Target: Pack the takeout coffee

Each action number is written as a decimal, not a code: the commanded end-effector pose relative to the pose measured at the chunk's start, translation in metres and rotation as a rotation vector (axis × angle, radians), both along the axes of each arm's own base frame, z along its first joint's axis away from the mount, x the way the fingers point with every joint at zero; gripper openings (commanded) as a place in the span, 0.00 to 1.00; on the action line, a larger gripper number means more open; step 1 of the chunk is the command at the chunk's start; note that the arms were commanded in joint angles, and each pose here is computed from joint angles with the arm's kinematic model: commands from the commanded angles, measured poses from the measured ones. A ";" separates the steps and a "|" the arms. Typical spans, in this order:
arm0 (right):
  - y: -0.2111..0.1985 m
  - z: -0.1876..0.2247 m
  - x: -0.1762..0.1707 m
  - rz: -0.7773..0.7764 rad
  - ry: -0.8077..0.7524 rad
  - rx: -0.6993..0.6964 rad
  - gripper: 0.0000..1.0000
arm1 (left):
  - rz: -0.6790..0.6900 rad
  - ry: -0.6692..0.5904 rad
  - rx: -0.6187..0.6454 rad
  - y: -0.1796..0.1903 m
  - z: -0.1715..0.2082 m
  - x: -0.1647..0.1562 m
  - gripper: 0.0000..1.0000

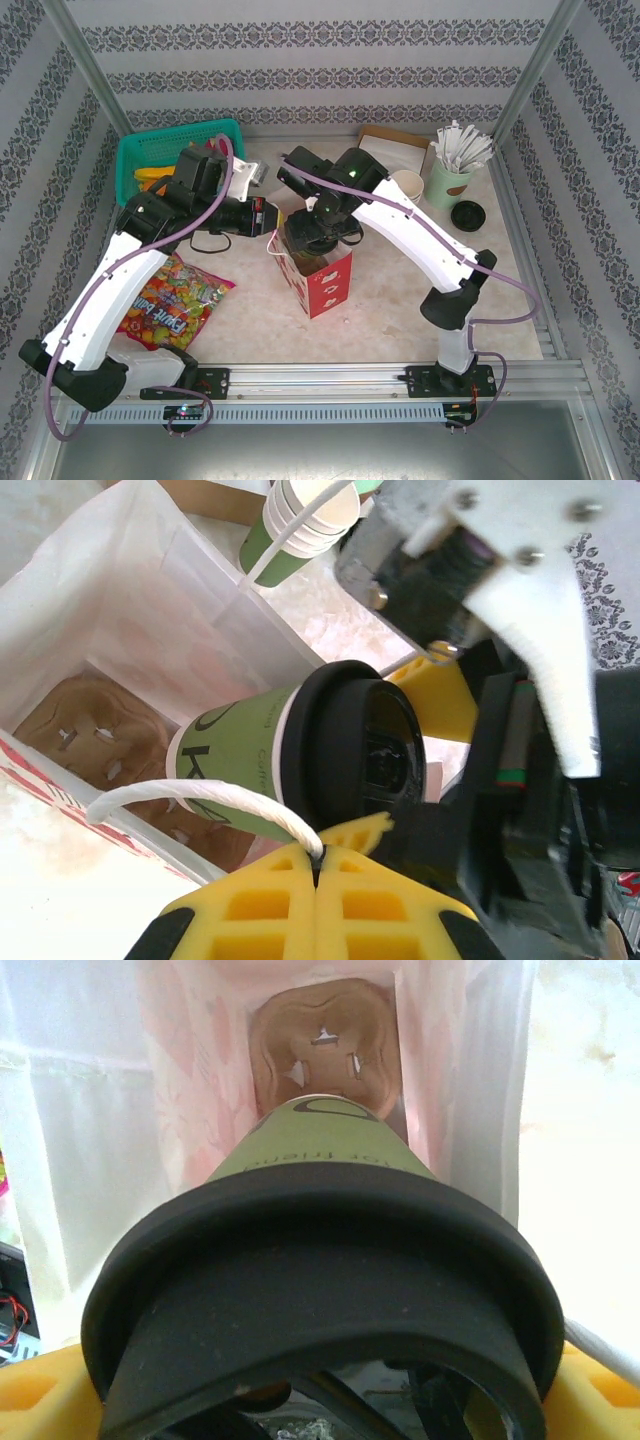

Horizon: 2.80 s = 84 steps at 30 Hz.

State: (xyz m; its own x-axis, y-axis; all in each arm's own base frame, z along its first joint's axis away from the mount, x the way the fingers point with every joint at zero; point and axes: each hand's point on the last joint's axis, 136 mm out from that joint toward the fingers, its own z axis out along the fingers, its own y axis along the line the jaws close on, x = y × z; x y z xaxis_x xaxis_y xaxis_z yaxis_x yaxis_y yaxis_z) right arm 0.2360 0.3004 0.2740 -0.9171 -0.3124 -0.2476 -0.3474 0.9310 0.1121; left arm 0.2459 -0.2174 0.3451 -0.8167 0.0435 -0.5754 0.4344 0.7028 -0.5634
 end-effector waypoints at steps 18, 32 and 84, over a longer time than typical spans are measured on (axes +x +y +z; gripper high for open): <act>0.021 0.001 -0.035 0.022 0.048 0.055 0.71 | 0.015 -0.022 -0.007 -0.002 -0.004 0.003 0.00; 0.007 -0.018 -0.026 -0.012 0.052 -0.034 0.71 | -0.008 -0.047 0.016 0.001 -0.006 -0.001 0.00; -0.038 -0.039 -0.026 0.103 0.154 -0.222 0.71 | -0.104 -0.137 -0.100 -0.007 0.025 -0.016 0.09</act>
State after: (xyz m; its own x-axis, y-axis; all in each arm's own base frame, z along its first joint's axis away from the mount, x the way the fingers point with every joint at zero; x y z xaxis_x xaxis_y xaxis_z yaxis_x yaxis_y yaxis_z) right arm 0.2273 0.2834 0.2337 -0.9238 -0.3658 -0.1135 -0.3729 0.9266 0.0487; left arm 0.2275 -0.2178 0.3436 -0.7446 0.1177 -0.6571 0.5629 0.6398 -0.5232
